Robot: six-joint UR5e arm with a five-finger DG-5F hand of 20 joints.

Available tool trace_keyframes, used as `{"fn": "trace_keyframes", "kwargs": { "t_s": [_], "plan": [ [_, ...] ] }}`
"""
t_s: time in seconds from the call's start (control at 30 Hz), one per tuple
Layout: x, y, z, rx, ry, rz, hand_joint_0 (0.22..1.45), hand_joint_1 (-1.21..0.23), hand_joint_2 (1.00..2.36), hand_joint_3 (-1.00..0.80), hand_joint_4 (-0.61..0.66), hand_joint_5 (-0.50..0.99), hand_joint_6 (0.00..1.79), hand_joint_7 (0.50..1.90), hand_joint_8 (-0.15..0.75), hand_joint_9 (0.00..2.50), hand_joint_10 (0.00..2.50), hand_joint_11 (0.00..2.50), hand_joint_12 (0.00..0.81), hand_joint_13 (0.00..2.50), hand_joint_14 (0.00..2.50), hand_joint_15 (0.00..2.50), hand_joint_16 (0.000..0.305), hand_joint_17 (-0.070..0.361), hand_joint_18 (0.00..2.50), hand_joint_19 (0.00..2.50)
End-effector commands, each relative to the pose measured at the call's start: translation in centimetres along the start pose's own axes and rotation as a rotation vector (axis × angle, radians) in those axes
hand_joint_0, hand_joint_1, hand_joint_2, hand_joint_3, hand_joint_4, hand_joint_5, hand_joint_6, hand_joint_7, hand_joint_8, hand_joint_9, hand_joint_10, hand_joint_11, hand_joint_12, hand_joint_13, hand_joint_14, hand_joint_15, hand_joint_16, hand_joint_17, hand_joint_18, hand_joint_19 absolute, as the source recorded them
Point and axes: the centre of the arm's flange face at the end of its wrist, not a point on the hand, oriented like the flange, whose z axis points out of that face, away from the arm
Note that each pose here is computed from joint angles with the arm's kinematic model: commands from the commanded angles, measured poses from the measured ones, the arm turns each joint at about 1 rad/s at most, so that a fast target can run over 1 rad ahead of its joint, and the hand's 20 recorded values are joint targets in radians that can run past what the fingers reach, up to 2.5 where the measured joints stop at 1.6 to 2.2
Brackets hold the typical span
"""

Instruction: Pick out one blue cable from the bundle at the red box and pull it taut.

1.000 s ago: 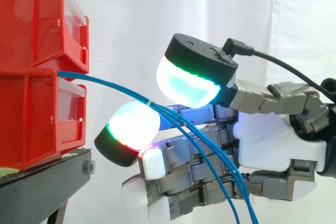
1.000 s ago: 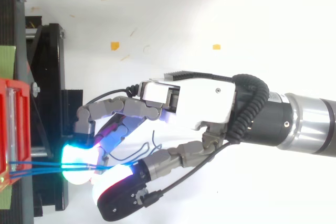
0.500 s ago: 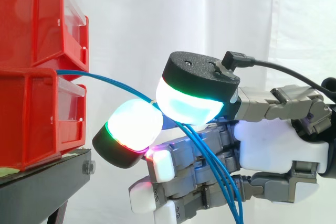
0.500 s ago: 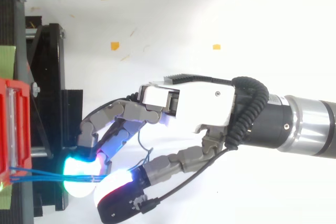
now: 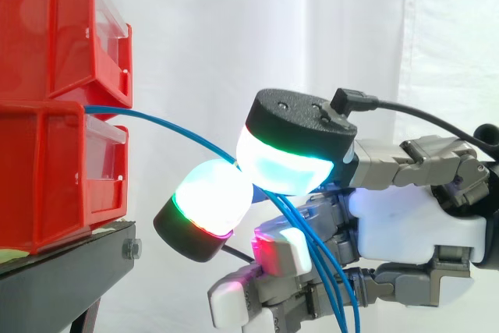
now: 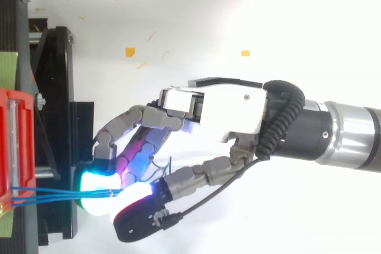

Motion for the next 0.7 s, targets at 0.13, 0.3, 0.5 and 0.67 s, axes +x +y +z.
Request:
{"fn": "trace_keyframes", "kwargs": {
  "t_s": [0.13, 0.3, 0.5, 0.67],
  "plan": [
    [-1.2, 0.2, 0.1, 0.034, 0.007, 0.068, 0.63, -0.77, 1.02, -0.15, -0.02, -0.15, 0.96, 0.93, 0.297, 1.2, 0.03, 0.99, 0.315, 0.91, 0.02, 0.41, 0.039, 0.089, 0.77, 0.51],
    [-2.9, 1.1, 0.5, 0.082, 0.019, 0.072, 0.67, -0.83, 1.02, -0.27, -0.05, -0.15, 0.97, 0.95, 0.29, 1.23, 0.03, 1.02, 0.311, 0.92, 0.02, 0.41, 0.039, 0.088, 0.81, 0.5],
    [-5.1, 2.7, 1.1, 0.123, 0.018, 0.066, 0.72, -0.81, 1.0, -0.5, -0.08, -0.15, 0.97, 0.97, 0.286, 1.27, 0.03, 1.04, 0.31, 0.95, 0.02, 0.42, 0.038, 0.085, 0.84, 0.49],
    [-6.2, 3.1, 1.2, 0.135, 0.019, 0.059, 0.67, -0.78, 1.0, -0.5, -0.03, -0.14, 0.97, 0.94, 0.282, 1.29, 0.03, 1.04, 0.308, 0.96, 0.02, 0.43, 0.038, 0.085, 0.84, 0.51]
  ]
}}
